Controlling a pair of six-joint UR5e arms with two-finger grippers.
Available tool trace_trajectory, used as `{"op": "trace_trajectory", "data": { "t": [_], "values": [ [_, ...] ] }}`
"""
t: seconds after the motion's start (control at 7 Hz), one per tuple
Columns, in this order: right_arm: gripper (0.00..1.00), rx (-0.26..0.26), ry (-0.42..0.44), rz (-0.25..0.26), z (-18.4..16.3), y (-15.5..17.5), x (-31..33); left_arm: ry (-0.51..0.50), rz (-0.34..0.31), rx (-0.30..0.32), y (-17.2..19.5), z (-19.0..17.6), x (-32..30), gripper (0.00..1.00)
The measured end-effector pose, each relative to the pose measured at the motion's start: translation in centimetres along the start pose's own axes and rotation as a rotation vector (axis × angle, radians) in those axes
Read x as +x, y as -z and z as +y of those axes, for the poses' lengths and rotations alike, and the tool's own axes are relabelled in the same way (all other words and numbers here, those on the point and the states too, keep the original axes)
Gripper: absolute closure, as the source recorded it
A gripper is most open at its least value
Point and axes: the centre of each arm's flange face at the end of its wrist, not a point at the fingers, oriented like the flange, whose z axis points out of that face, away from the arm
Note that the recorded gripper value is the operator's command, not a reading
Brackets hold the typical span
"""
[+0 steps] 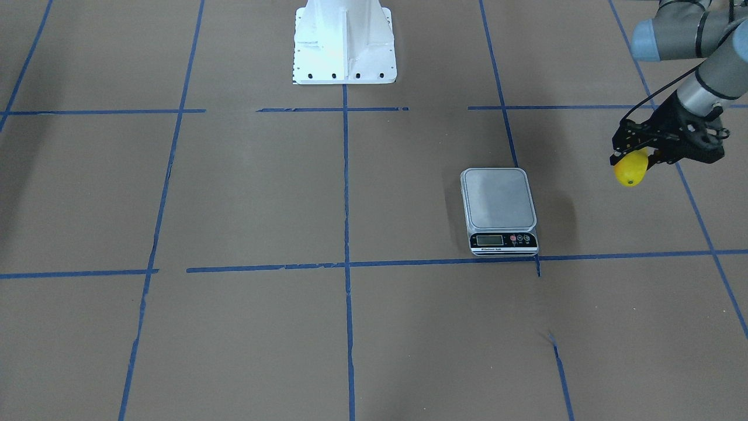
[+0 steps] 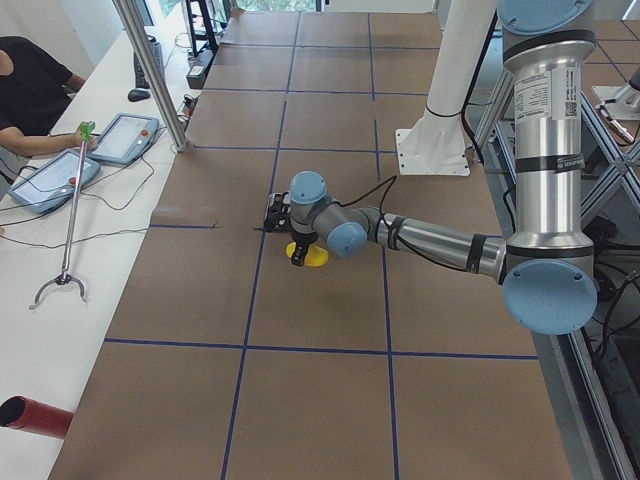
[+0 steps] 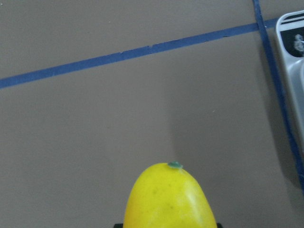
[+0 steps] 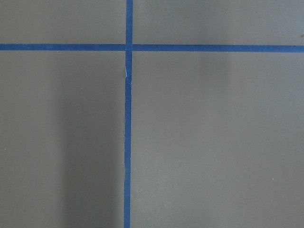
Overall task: Weigh mango
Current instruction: 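Lift the mango with the left gripper up off the table, then carry the mango with the left gripper over the scale platform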
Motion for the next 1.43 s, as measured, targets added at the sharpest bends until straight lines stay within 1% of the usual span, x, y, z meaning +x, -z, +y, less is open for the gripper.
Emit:
{"op": "trace_trajectory", "data": {
  "t": [0.14, 0.29, 0.43, 0.57, 0.71, 1.0, 1.14, 1.29, 1.43],
  "values": [
    [0.00, 0.000, 0.000, 0.000, 0.0, 0.0, 0.0, -0.001, -0.042, 0.016, 4.8, -1.6, -0.6, 1.00],
    [0.00, 0.000, 0.000, 0.000, 0.0, 0.0, 0.0, 0.010, -0.071, 0.040, 9.1, -3.0, -0.7, 1.00],
    [0.00, 0.000, 0.000, 0.000, 0.0, 0.0, 0.0, 0.034, -0.089, 0.058, 12.3, -3.6, -0.5, 1.00],
    [0.00, 0.000, 0.000, 0.000, 0.0, 0.0, 0.0, 0.065, -0.086, 0.071, 14.1, -4.1, 0.6, 1.00],
    [0.00, 0.000, 0.000, 0.000, 0.0, 0.0, 0.0, 0.110, -0.053, 0.075, 14.4, -5.1, 3.4, 1.00],
    [0.00, -0.001, 0.000, 0.000, 0.0, 0.0, 0.0, 0.176, 0.047, 0.038, 12.3, -7.6, 12.9, 1.00],
    [0.00, 0.000, 0.000, 0.000, 0.0, 0.0, 0.0, 0.201, 0.082, 0.018, 11.4, -8.3, 16.7, 1.00],
    [0.00, -0.001, 0.000, 0.000, 0.0, 0.0, 0.0, 0.214, 0.098, -0.011, 9.8, -8.6, 19.6, 1.00],
    [0.00, -0.001, 0.000, 0.000, 0.0, 0.0, 0.0, 0.213, 0.087, -0.037, 6.9, -8.8, 21.2, 1.00]
  ]
}}
